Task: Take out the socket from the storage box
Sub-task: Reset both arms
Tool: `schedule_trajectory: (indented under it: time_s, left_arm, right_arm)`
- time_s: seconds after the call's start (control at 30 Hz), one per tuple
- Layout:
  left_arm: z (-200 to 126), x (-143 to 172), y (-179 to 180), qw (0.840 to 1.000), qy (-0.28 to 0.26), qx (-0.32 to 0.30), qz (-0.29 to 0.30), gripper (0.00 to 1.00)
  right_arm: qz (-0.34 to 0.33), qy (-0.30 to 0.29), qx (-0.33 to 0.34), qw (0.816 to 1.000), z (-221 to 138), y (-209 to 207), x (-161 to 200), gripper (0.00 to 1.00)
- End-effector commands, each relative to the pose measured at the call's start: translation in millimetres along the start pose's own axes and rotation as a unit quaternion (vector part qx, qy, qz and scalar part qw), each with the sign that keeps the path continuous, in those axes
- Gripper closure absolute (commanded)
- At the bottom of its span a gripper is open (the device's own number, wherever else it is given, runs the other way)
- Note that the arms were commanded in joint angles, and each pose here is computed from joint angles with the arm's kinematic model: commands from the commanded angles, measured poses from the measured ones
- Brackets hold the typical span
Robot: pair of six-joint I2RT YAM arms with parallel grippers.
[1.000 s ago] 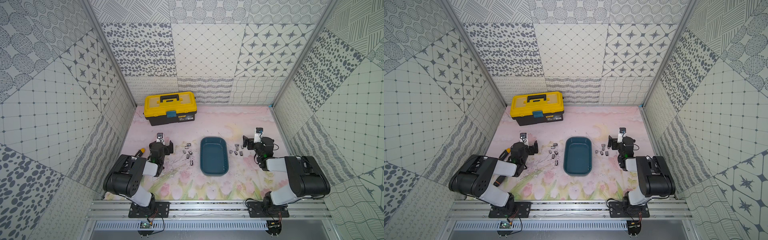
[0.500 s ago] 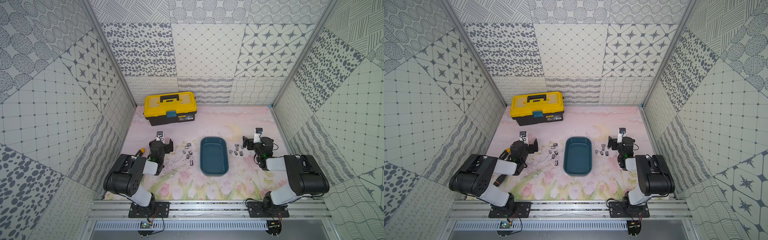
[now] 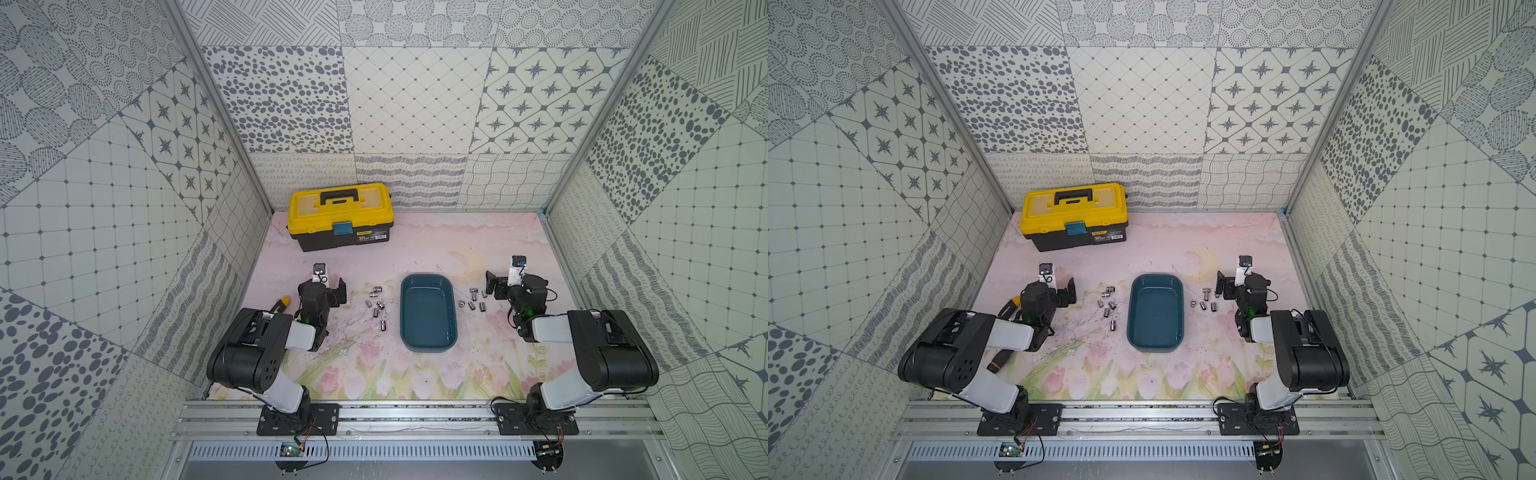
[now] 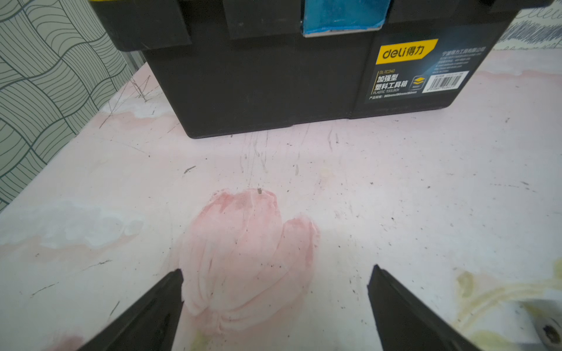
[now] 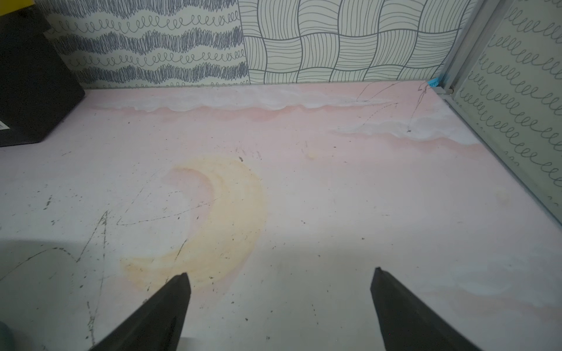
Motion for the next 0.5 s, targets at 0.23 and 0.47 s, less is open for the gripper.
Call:
schedule_trajectory:
  time_s: [0.23, 0.47]
  left_arm:
    - [0.6, -12.8, 0.2, 0.999, -0.031, -0.003, -0.014, 0.01]
    - [5.0, -13.6, 0.0, 1.000, -0.020, -0.008, -0.013, 0.01]
  right_arm:
    - [0.006, -0.024, 0.021, 0.999, 0.0, -7.4, -12.6, 0.02]
    - [0.008, -0.011, 0.023, 1.000, 4.8, -8.9, -13.2, 0.02]
Point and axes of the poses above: each gripper's point midway between its finger pads, its own z axis out along the fingers, its own y axis along the line the jaws close on, x = y × z, the point moved 4 cm from there along -z, back along the fingers, and after that the axes turned 11 degrees about -z, right-handed, at the moved point
